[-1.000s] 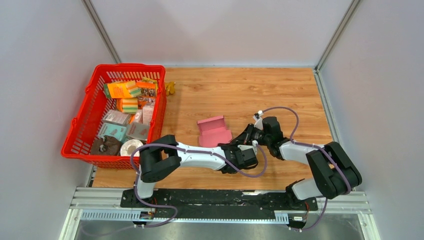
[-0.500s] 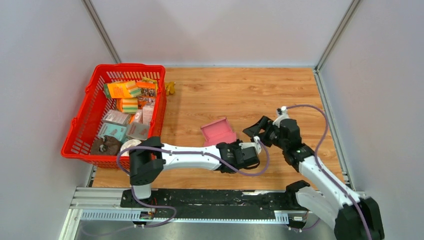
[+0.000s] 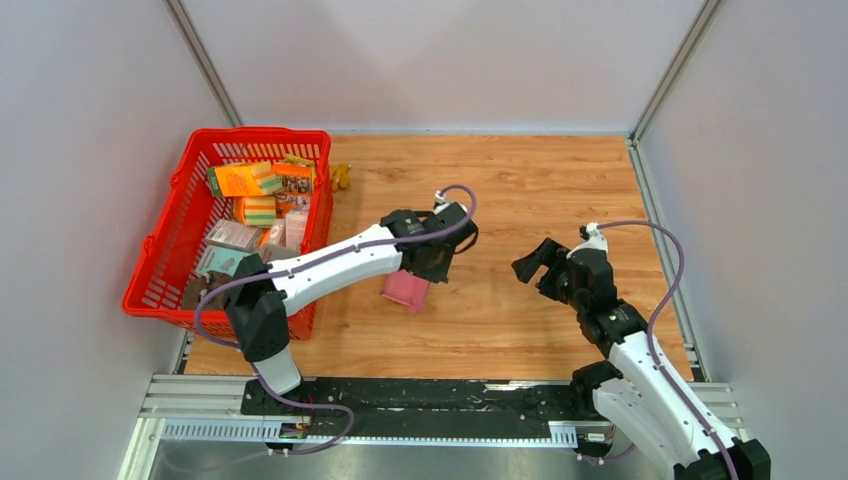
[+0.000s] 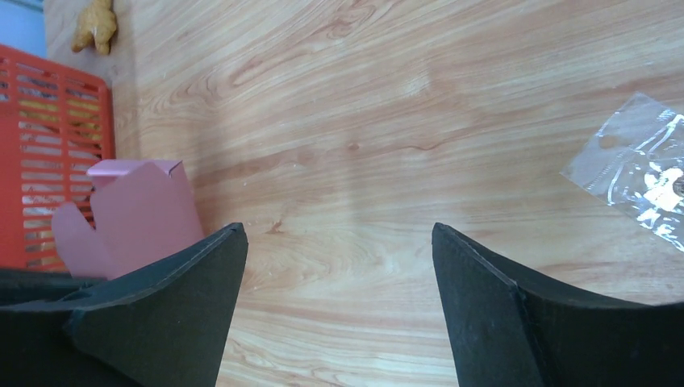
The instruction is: Fold the paper box
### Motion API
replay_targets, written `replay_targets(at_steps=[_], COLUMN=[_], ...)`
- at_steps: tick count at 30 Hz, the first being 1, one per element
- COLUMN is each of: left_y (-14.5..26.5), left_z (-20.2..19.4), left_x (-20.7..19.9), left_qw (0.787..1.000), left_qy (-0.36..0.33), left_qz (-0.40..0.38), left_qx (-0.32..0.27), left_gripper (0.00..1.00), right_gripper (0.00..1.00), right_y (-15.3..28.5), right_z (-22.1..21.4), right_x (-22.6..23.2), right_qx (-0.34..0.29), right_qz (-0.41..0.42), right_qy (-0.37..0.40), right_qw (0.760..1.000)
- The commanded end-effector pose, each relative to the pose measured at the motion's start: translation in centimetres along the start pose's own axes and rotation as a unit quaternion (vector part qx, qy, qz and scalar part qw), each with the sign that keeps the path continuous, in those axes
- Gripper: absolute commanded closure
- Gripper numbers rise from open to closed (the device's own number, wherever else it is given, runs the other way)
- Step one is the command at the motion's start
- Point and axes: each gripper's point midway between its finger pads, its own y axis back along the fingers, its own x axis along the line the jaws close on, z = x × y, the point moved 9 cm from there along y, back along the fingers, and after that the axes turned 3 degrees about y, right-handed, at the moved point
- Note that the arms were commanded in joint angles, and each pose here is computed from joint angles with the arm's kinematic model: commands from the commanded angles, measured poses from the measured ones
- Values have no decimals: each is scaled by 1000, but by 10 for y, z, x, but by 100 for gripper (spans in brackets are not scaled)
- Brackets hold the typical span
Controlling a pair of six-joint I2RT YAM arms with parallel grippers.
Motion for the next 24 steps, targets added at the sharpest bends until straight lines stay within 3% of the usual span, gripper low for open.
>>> replay_targets(at_steps=[1,4,8,13,16,17,22,24], left_y=[12,4,-10,-12,-13,-12,-12,-11], left_z=[19,32,52,61,53,55,40,43], left_x=[8,19,29,38,46,47,60,62], left_qw=[975,941,867,842,816,798,761,753], left_qy=[193,299,452,500,547,571,620,624], left_qz=[-109,-156,-207,-202,-187,-192,-187,-205], left_qx=[30,23,36,12,-1,-12,-31,-44], left_gripper=[100,100,100,100,100,100,100,89], right_gripper=[12,12,13,13,13,13,13,12], right_y=[-3,-11,-15,-8,-2,3,-8,-16], right_z=[-2,-10,-26,-44,-52,-60,-63,-63], right_x=[9,15,45,74,89,96,97,94], right_qx=[20,39,65,58,38,40,-9,-14], right_qz=[53,84,147,206,247,268,184,152], right_qy=[33,48,107,183,222,234,262,268], right_qw=[998,994,981,960,943,934,947,951])
